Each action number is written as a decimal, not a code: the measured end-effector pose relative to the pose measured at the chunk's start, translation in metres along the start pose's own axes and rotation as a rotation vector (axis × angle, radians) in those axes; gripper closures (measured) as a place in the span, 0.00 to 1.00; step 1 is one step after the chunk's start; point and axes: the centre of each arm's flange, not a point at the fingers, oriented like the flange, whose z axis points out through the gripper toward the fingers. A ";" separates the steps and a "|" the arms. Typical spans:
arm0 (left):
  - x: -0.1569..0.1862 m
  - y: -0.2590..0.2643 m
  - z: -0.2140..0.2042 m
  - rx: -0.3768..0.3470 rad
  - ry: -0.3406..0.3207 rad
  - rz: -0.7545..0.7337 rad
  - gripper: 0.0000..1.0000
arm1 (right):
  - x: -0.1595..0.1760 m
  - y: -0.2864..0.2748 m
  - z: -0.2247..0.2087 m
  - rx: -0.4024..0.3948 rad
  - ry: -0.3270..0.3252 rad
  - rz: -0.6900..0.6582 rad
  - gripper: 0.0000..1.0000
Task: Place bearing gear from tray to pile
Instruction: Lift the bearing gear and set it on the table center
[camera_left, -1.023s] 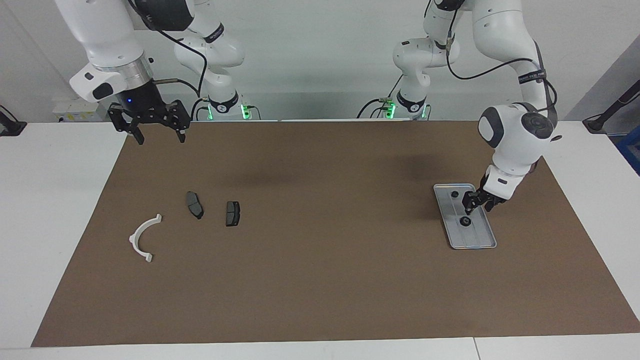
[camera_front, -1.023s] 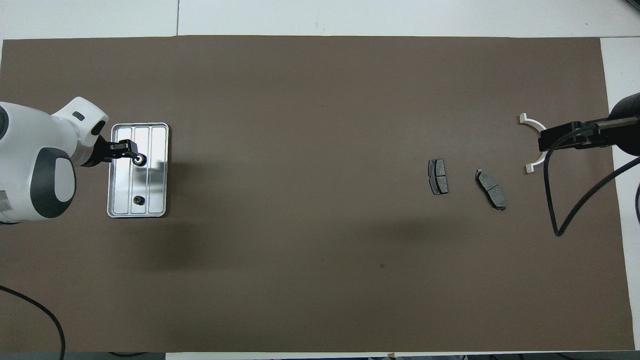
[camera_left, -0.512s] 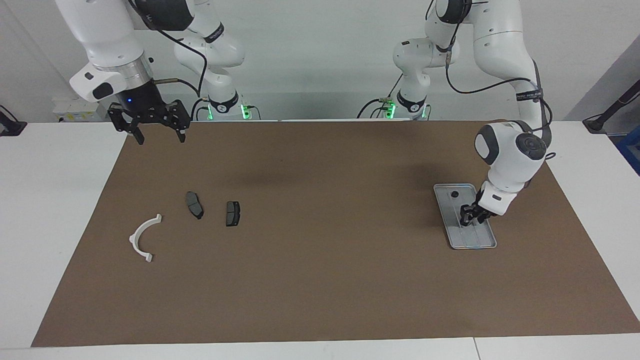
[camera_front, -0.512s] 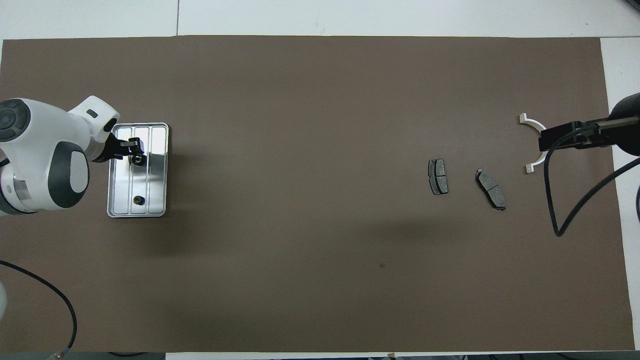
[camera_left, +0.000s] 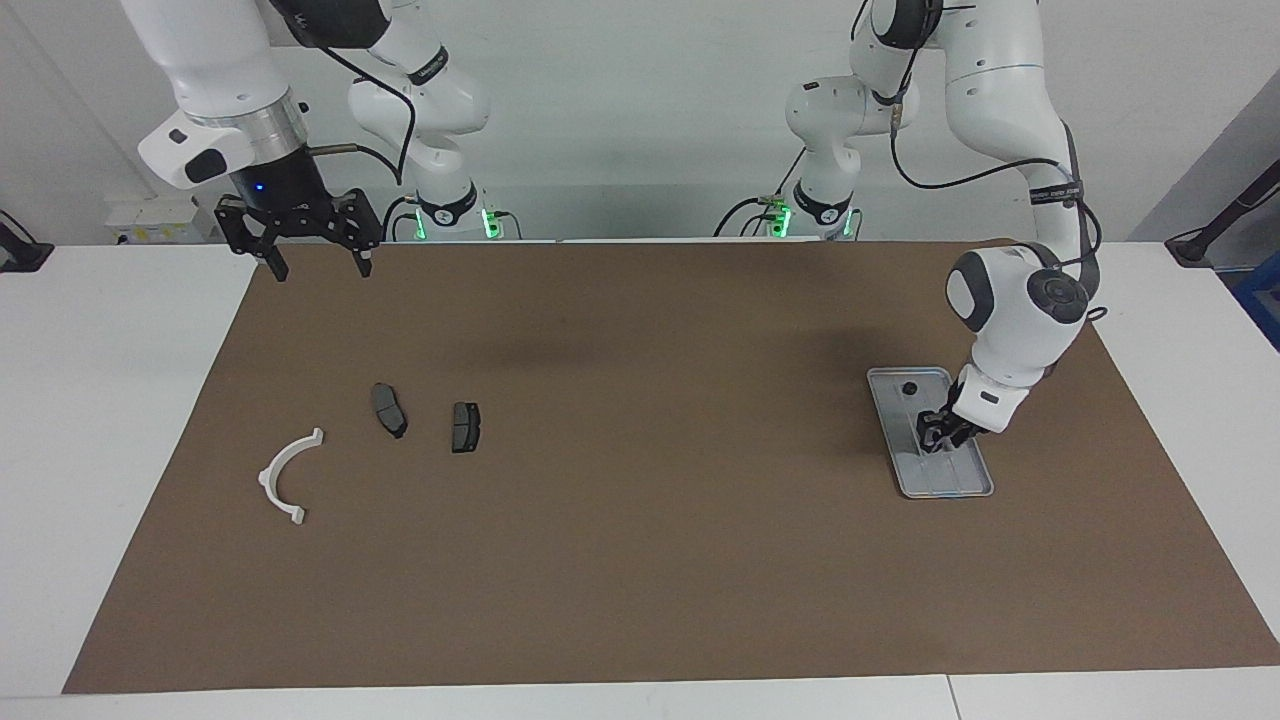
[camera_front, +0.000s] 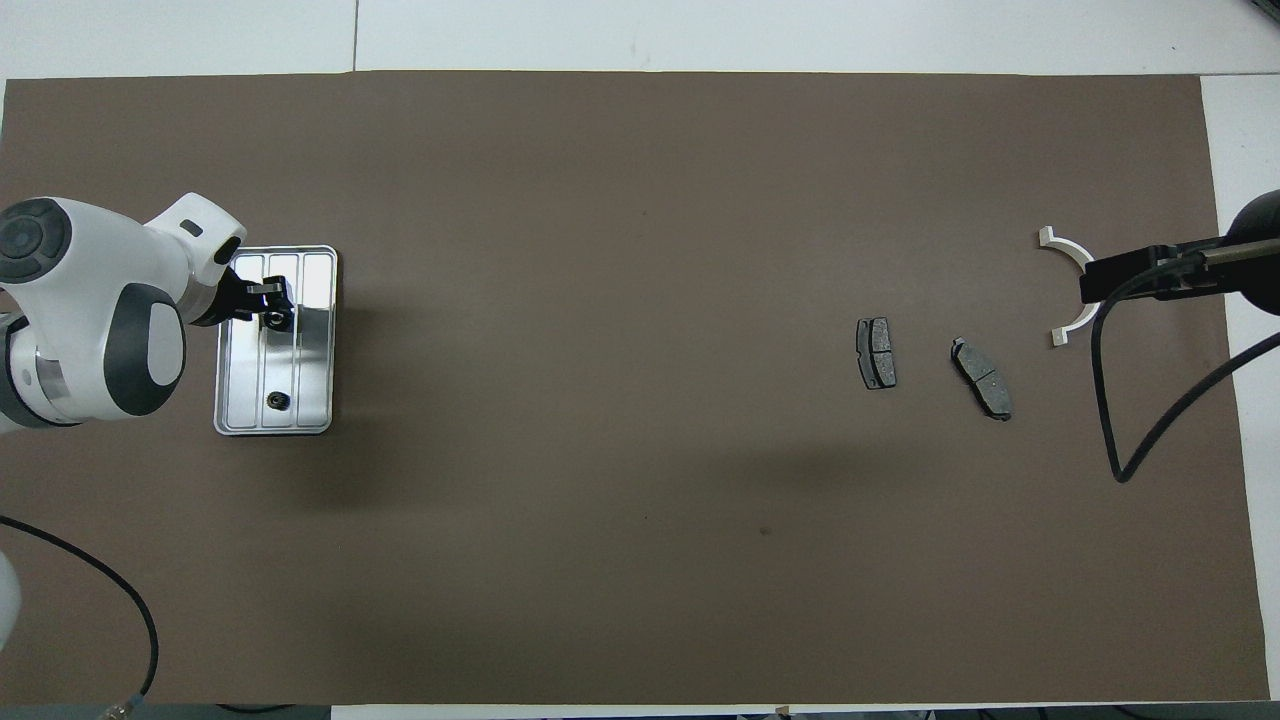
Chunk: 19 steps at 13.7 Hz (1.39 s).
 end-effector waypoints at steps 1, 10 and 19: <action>-0.001 0.002 0.001 0.000 -0.001 -0.015 0.50 | 0.000 -0.001 0.000 0.000 0.000 -0.002 0.00; -0.004 0.009 0.004 0.001 -0.010 -0.033 0.50 | 0.000 -0.012 0.000 0.002 0.000 -0.022 0.00; -0.001 0.014 -0.003 -0.001 -0.030 -0.041 0.66 | 0.000 -0.020 0.000 0.003 0.000 -0.037 0.00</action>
